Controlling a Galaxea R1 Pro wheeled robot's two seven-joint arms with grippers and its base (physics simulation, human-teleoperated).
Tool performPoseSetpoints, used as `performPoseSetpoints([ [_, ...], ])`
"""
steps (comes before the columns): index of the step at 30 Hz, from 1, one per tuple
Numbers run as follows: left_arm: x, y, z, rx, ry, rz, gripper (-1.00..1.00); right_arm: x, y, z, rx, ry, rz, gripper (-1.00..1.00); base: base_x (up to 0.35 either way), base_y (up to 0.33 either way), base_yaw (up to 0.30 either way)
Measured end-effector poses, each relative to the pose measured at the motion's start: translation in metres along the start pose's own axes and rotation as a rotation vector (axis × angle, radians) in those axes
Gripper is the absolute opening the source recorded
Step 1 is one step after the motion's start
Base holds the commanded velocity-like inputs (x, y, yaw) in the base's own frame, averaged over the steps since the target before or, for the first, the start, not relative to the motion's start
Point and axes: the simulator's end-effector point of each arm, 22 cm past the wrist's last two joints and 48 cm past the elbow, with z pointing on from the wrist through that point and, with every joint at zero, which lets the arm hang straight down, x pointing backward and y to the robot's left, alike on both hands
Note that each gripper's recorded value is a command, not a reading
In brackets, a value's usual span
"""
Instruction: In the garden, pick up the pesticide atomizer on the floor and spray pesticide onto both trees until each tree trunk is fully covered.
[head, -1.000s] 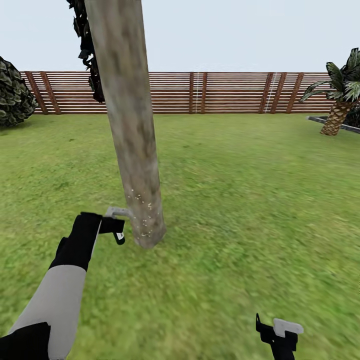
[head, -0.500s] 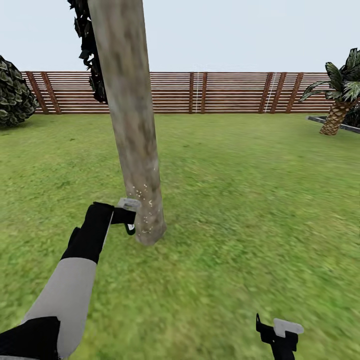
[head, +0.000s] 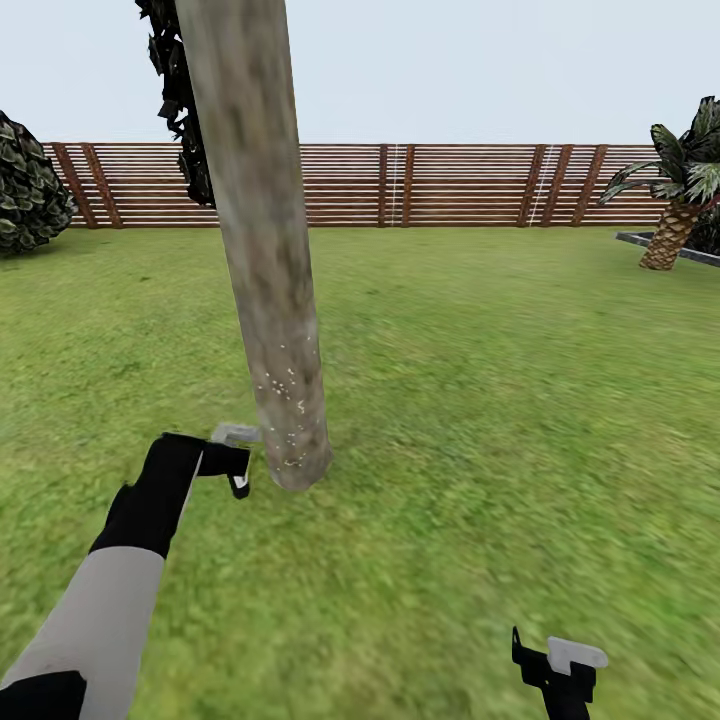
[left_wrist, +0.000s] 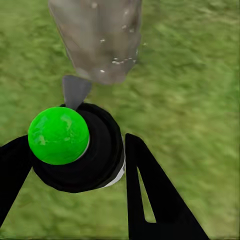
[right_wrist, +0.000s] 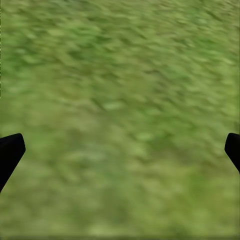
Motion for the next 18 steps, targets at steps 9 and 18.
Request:
performPoseSetpoints([
  [9, 0.026, -0.005, 0.007, 0.008, 0.039, -0.004, -1.0, 0.0, 0.0, 0.0, 0.0, 0.0, 0.0, 1.0, 0.299, 0.037, 0.0],
  [18, 0.093, -0.011, 0.031, 0.031, 0.167, -0.009, -1.0, 0.0, 0.0, 0.0, 0.0, 0.0, 0.0, 1.0, 0.144, 0.06, 0.0],
])
